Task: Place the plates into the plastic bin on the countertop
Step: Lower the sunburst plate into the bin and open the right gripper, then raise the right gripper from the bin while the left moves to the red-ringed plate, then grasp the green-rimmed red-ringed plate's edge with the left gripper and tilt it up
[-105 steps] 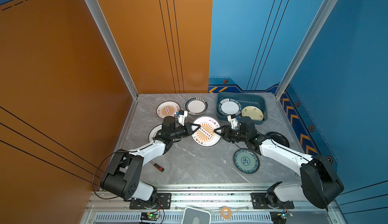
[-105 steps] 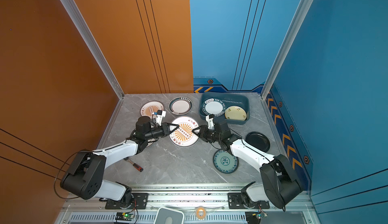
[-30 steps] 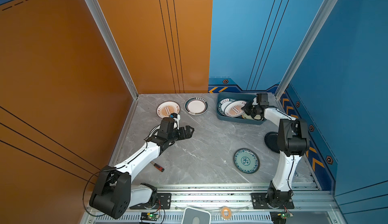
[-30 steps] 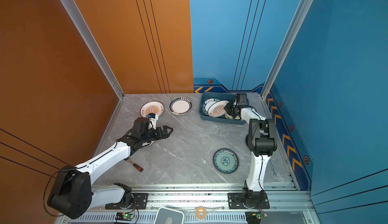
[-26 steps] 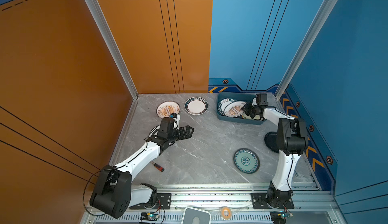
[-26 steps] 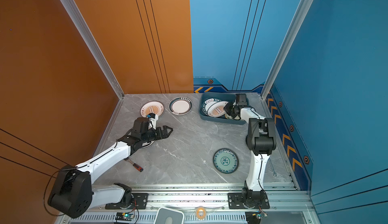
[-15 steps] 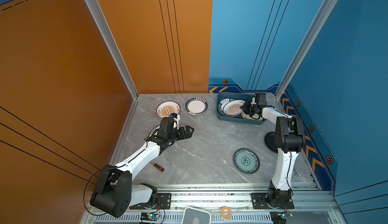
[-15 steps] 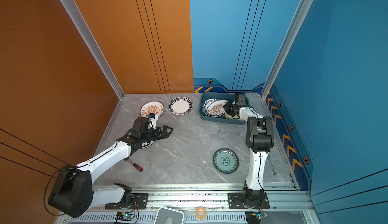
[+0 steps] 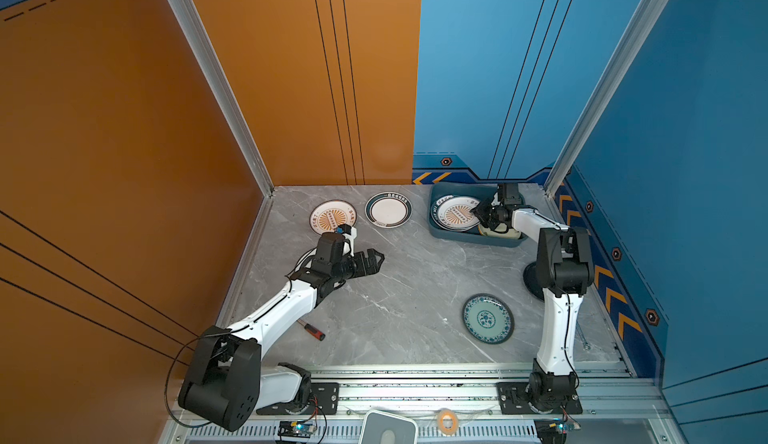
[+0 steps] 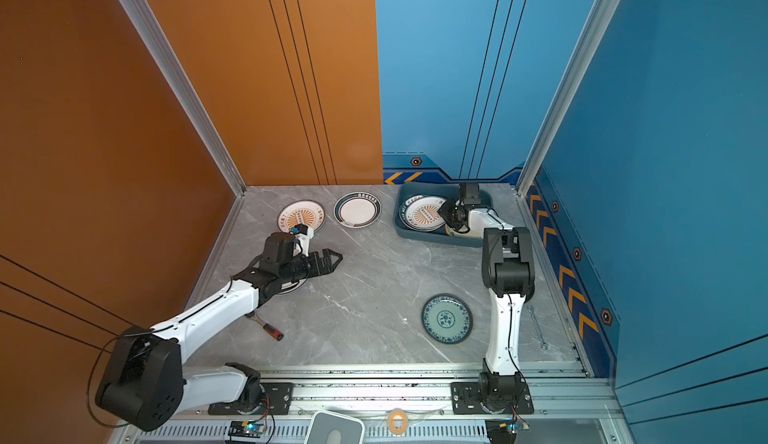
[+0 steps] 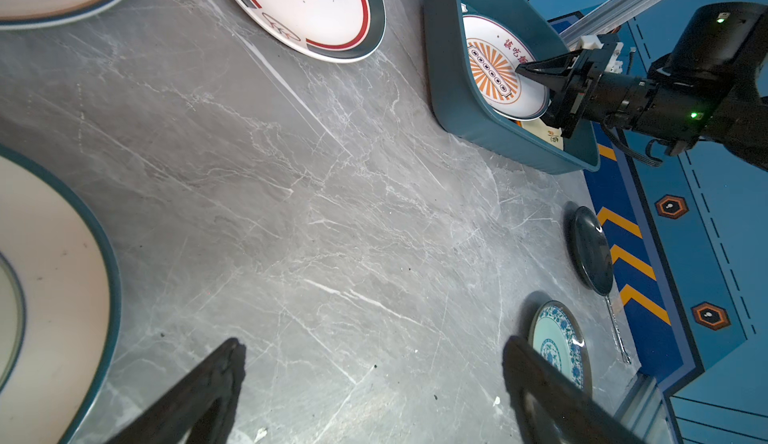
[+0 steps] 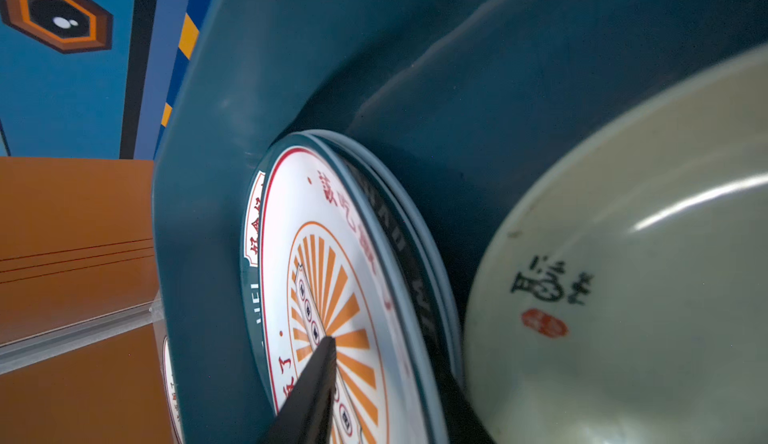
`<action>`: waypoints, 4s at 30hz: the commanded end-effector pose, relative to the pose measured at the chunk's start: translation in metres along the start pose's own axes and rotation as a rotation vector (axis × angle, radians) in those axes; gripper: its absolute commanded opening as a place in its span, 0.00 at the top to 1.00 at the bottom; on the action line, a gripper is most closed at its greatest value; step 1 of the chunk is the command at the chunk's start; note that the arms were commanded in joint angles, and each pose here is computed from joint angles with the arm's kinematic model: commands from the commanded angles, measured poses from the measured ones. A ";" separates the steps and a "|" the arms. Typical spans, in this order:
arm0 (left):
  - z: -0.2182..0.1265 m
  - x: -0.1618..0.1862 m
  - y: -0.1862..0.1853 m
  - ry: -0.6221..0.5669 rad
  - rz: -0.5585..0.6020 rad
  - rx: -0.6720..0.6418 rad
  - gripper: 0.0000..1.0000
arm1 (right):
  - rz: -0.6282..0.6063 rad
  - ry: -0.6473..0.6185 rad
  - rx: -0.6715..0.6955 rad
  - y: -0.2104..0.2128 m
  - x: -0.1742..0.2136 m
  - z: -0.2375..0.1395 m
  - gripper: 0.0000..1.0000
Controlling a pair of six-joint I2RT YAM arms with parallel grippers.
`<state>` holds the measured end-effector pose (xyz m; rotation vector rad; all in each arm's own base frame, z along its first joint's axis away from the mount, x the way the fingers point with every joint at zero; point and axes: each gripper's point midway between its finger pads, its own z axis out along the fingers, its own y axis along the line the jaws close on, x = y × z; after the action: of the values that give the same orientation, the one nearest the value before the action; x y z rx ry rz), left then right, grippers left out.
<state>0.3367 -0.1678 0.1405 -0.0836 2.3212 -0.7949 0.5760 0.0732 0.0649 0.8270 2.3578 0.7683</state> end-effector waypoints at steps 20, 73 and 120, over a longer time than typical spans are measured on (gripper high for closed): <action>0.003 -0.005 -0.008 0.009 0.024 0.025 0.02 | -0.334 -0.016 0.401 -0.008 -0.009 -0.034 0.53; 0.208 -0.063 0.113 -0.047 -0.462 -0.372 0.46 | -0.287 -0.146 0.134 -0.016 0.075 -0.188 0.59; 0.145 -0.044 0.101 -0.038 -0.462 -0.152 1.00 | -0.339 0.097 -0.126 0.009 0.146 -0.173 0.54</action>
<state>0.5083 -0.1519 0.0365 -0.7779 2.2228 -0.8571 0.3782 0.0949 0.1367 0.4345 2.4480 0.6610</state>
